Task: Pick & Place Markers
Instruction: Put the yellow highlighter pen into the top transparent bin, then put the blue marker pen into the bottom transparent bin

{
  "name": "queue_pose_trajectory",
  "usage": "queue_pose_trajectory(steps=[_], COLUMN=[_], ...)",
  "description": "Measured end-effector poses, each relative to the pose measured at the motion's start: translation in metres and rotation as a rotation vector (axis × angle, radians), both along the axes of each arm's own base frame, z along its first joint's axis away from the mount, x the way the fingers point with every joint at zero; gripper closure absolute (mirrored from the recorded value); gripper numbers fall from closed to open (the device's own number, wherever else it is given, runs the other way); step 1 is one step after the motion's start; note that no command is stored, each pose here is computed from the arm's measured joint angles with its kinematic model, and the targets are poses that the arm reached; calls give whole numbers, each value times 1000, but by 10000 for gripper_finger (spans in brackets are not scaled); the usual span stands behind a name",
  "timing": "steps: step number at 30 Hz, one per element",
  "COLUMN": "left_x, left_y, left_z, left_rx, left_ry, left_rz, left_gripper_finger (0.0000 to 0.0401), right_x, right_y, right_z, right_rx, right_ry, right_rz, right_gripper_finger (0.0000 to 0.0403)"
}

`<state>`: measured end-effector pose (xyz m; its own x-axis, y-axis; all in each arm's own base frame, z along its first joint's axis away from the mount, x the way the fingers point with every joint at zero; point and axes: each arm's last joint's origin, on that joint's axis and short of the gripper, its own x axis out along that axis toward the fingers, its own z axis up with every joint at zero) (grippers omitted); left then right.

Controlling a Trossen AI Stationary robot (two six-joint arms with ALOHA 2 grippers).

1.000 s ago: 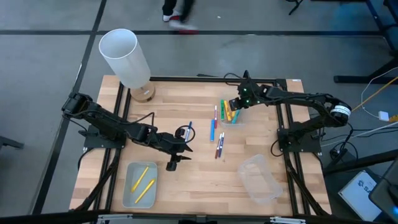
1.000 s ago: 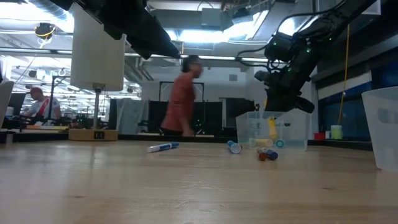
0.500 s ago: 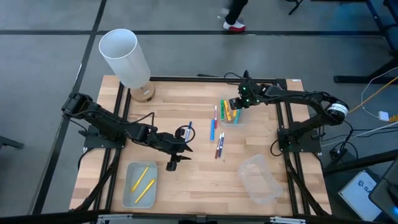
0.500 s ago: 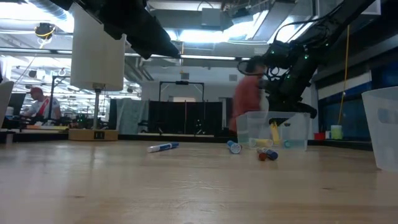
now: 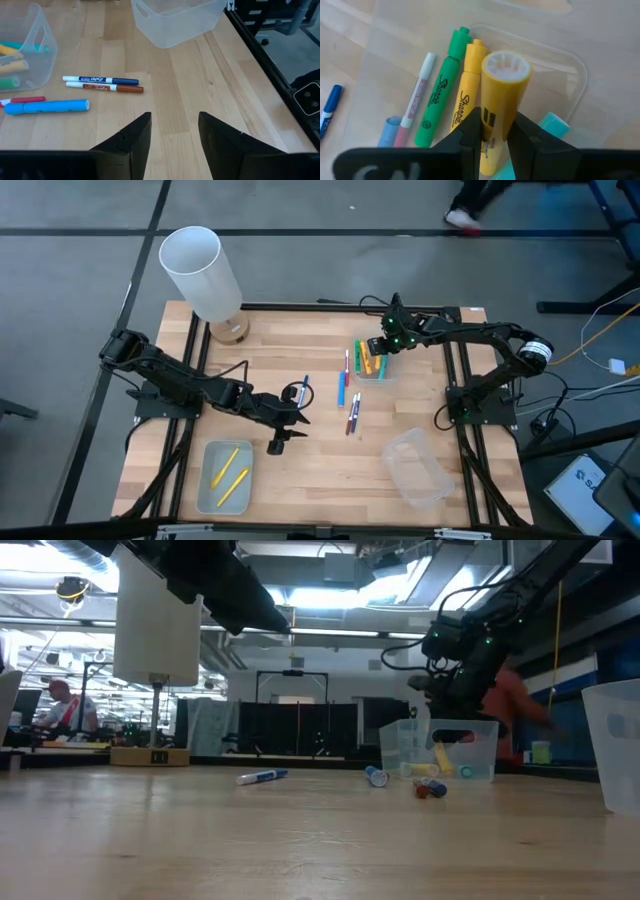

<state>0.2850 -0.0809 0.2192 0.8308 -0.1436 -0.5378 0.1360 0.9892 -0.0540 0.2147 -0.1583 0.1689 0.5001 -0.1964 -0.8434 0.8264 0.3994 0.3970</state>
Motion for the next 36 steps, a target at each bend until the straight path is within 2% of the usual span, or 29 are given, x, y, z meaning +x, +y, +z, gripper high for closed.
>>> queue_pose_trajectory(steps=[15,22,25,30,36], left_x=[0,0,0,0,0], left_y=[0,0,0,0,0], left_z=[0,0,0,0,0], left_rx=[-1,-1,0,0,5], left_ry=[0,0,0,0,-1], left_rz=[0,0,0,0,8], left_gripper_finger=[239,244,243,240,241], right_x=[-1,0,0,0,0], right_y=[-1,-2,-2,-3,-3], right_z=[0,-1,-1,0,0], right_rx=[15,3,-1,-26,-36], right_ry=[-13,-16,-13,-9,-8], right_rz=[1,-3,-5,20,35], right_gripper_finger=[333,240,212,191,188])
